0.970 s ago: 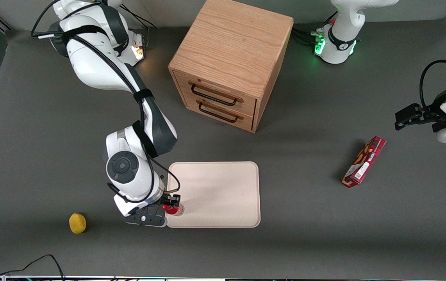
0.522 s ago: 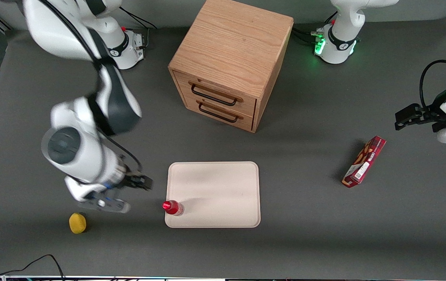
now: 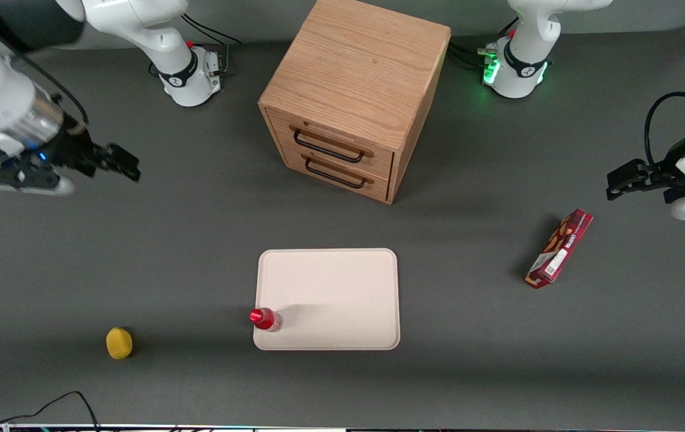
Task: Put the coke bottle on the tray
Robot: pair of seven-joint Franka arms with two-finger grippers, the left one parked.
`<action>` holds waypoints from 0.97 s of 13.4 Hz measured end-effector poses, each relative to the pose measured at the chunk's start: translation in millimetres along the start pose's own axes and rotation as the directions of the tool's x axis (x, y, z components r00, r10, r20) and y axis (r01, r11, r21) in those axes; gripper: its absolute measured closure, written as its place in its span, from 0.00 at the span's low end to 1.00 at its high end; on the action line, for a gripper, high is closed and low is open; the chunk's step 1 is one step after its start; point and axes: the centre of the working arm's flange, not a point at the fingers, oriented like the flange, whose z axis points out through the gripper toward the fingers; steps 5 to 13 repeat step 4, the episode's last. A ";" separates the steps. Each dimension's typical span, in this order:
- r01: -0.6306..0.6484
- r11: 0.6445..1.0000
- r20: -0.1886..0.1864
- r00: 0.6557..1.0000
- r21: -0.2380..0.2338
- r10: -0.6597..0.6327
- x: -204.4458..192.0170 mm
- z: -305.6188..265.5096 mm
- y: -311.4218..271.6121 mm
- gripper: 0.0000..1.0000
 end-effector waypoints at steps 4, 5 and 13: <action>0.017 1.000 0.004 1.000 -0.009 -0.017 -8.2 -10.6 10.4 0.00; 0.017 1.000 0.004 1.000 -0.009 -0.017 -8.2 -10.6 10.4 0.00; 0.017 1.000 0.004 1.000 -0.009 -0.017 -8.2 -10.6 10.4 0.00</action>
